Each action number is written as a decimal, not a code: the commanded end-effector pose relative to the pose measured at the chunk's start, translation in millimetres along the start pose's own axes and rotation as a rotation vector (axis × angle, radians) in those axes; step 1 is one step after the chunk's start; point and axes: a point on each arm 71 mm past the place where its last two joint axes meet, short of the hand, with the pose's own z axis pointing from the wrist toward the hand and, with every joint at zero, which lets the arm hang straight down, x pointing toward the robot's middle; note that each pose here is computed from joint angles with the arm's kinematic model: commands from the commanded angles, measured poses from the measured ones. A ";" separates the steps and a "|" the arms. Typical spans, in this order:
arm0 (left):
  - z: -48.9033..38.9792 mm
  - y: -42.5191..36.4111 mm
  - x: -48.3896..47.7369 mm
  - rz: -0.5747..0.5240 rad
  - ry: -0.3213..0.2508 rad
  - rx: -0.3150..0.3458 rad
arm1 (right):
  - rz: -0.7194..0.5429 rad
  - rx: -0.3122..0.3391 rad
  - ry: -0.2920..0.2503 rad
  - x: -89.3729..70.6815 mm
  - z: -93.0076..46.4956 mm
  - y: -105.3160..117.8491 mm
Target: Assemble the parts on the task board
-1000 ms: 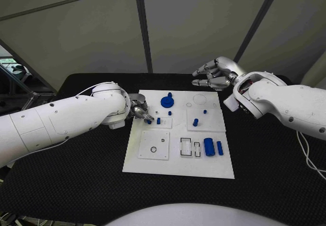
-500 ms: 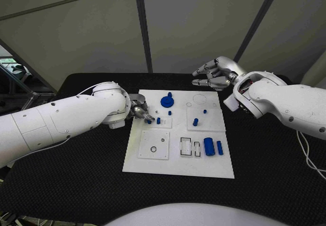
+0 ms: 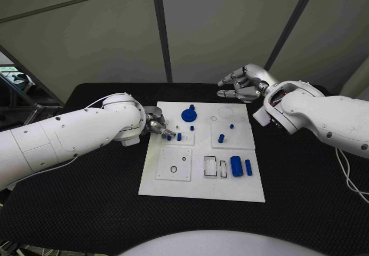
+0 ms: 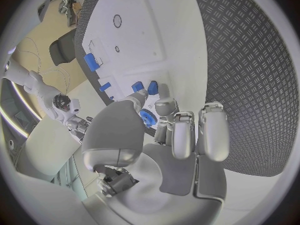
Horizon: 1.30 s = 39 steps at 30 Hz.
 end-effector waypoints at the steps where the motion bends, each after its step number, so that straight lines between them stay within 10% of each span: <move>1: -1.6 0.2 -3.4 -0.027 -0.045 0.003 | -0.002 -0.007 0.006 -0.3 0.2 1.1; 20: -9.5 3.1 -23.8 -0.277 -0.223 0.127 | -0.004 -0.003 0.005 -0.8 1.2 -0.6; 30: -13.7 -32.1 -29.6 -0.190 -0.322 0.460 | -0.005 -0.006 0.002 -0.5 1.7 -0.1; 39: -11.9 -58.8 -20.4 0.099 -0.385 0.578 | -0.008 -0.013 0.003 1.2 2.9 1.9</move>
